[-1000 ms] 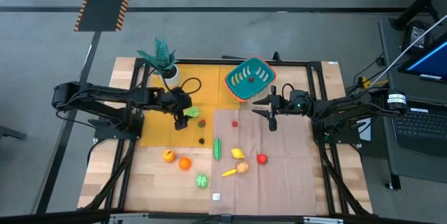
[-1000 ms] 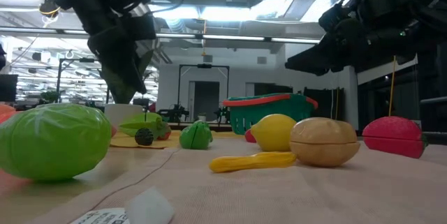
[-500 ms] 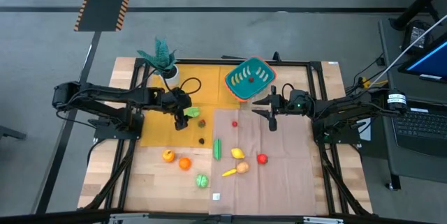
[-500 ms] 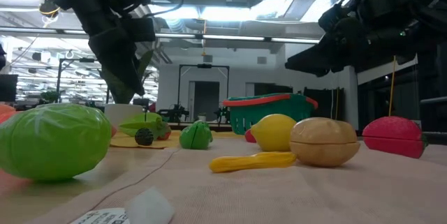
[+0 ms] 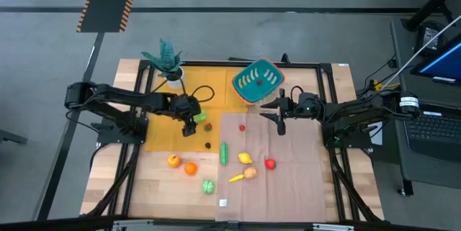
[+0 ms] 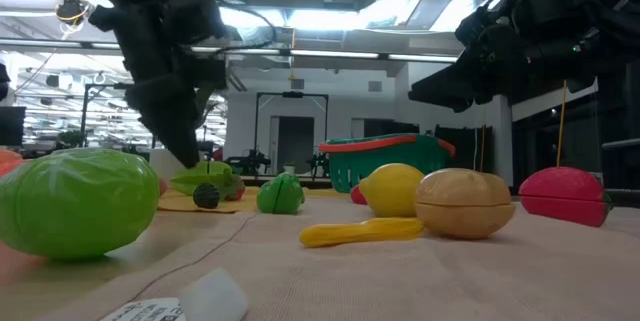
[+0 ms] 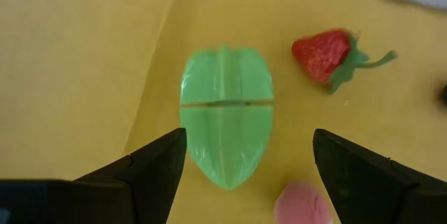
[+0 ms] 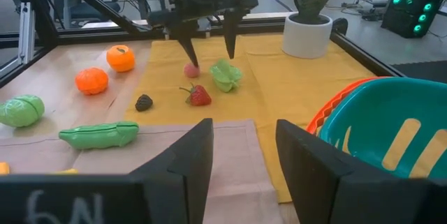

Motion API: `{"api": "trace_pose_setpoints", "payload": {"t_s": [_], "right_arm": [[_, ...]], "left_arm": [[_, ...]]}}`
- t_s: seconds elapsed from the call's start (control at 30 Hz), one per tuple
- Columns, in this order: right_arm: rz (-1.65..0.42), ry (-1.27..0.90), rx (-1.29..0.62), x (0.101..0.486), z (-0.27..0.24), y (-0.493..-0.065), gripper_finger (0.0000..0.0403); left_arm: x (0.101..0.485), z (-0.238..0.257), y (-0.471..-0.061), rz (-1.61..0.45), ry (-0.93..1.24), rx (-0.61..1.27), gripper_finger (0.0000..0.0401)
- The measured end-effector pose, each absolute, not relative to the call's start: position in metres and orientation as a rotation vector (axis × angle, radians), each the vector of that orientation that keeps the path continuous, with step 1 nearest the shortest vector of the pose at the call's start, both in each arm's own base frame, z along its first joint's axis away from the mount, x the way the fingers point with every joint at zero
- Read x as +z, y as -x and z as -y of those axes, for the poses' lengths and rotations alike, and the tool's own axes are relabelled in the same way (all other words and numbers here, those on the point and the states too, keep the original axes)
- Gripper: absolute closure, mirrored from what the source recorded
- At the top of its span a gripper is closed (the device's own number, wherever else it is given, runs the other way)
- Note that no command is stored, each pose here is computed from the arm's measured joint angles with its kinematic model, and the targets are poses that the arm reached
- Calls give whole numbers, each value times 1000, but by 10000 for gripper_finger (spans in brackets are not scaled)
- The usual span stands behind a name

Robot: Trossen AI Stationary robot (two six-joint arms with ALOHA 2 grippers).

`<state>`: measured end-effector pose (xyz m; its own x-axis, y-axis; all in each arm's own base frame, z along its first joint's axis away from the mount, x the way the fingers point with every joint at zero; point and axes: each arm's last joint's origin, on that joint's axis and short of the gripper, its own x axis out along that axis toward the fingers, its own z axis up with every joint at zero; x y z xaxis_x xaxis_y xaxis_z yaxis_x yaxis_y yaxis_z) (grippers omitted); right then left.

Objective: Pick and placing Produce into tupperware
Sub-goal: Put the starfruit into the basket

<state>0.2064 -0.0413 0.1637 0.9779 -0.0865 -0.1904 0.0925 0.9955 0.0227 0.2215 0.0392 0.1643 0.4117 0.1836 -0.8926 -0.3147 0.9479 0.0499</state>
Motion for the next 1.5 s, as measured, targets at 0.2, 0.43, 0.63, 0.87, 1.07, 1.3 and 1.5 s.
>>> {"api": "trace_pose_setpoints", "payload": {"t_s": [0.2,0.43,0.63,0.87,1.07,1.3,1.5], "right_arm": [[-196,-31,-90,163,41,-206,244],[-198,-31,-91,163,41,-206,244],[-198,-31,-91,163,41,-206,244],[-198,-31,-91,163,41,-206,244],[-198,-32,-91,163,41,-206,244],[-198,-32,-91,163,41,-206,244],[-198,-32,-91,163,41,-206,244]], "left_arm": [[155,-41,-227,-1122,125,328,99],[153,-42,-231,-1102,117,341,99],[153,-43,-231,-1095,113,354,99],[154,-44,-231,-1099,71,365,99],[154,-44,-231,-1103,49,353,99],[152,-44,-229,-1115,48,352,99],[147,-43,-225,-1125,48,352,99]]}}
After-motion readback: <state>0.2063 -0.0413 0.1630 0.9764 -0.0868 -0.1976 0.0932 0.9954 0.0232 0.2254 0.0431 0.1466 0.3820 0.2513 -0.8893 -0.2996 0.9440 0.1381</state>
